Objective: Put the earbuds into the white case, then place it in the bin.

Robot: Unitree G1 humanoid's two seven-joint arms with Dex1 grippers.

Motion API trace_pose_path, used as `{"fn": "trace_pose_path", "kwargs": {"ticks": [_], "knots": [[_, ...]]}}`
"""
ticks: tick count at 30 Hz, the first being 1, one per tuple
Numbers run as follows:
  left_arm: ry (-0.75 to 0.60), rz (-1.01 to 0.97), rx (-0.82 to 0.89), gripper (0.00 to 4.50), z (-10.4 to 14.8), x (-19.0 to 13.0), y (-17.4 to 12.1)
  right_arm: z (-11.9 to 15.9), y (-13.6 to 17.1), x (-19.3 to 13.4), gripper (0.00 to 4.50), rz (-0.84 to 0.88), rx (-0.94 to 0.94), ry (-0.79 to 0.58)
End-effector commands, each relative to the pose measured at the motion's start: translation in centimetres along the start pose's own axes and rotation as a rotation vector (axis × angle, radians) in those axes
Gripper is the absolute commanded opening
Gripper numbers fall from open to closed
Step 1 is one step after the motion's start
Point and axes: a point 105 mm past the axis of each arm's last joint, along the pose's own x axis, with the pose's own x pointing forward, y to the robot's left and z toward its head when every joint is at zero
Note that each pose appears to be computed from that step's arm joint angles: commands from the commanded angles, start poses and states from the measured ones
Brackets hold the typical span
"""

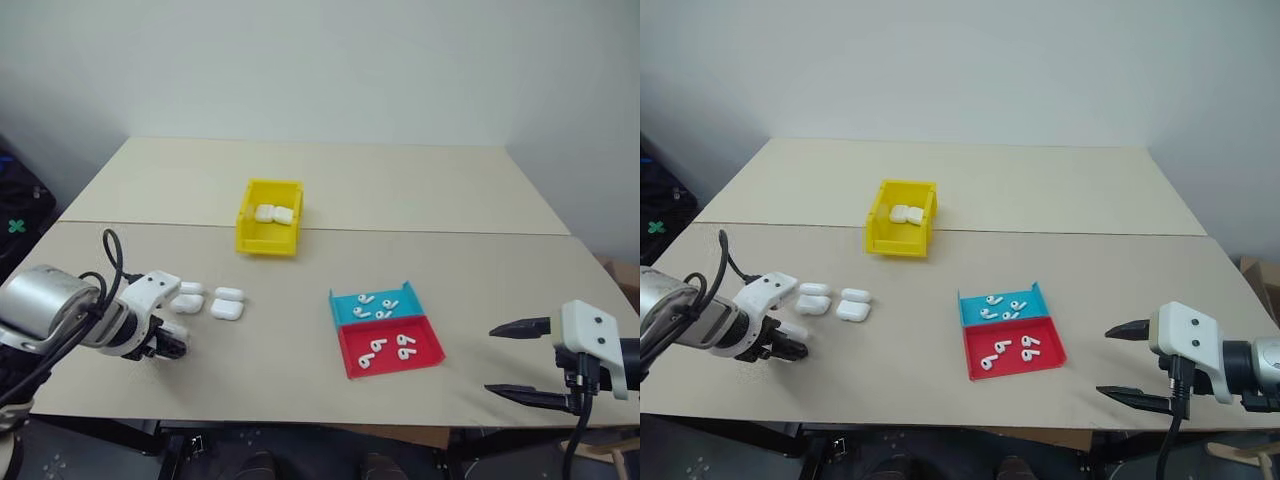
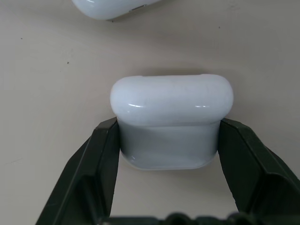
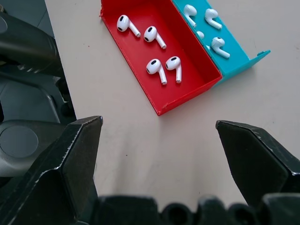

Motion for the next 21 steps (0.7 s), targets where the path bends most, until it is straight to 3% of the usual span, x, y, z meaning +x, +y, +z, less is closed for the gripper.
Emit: {"fn": "trace_pose_path", "kwargs": {"ticks": [1, 5, 9, 15, 21], "knots": [[0.052, 0.034, -0.024, 2.82, -1.3, 0.3, 0.7, 0.4, -0.3, -0.3, 4.5, -0.02, -0.019, -0.005], [-0.032, 0.075, -0.008, 2.82, 0.0, -0.8, 1.0, 0.3, -0.4, -0.3, 4.5, -0.023, -0.022, -0.001], [-0.222, 0.047, 0.09, 2.82, 2.8, -4.0, 0.1, 0.4, -0.8, -0.6, 4.5, -0.028, -0.031, 0.004], [-0.657, -0.034, 0.233, 2.82, 6.6, -9.0, -2.0, 1.7, -2.2, -1.1, 4.5, -0.054, -0.079, -0.006], [-1.144, -0.1, 0.404, 2.82, 8.5, -9.8, -5.7, 4.3, -3.3, -0.9, 4.5, -0.018, -0.138, 0.02]]}}
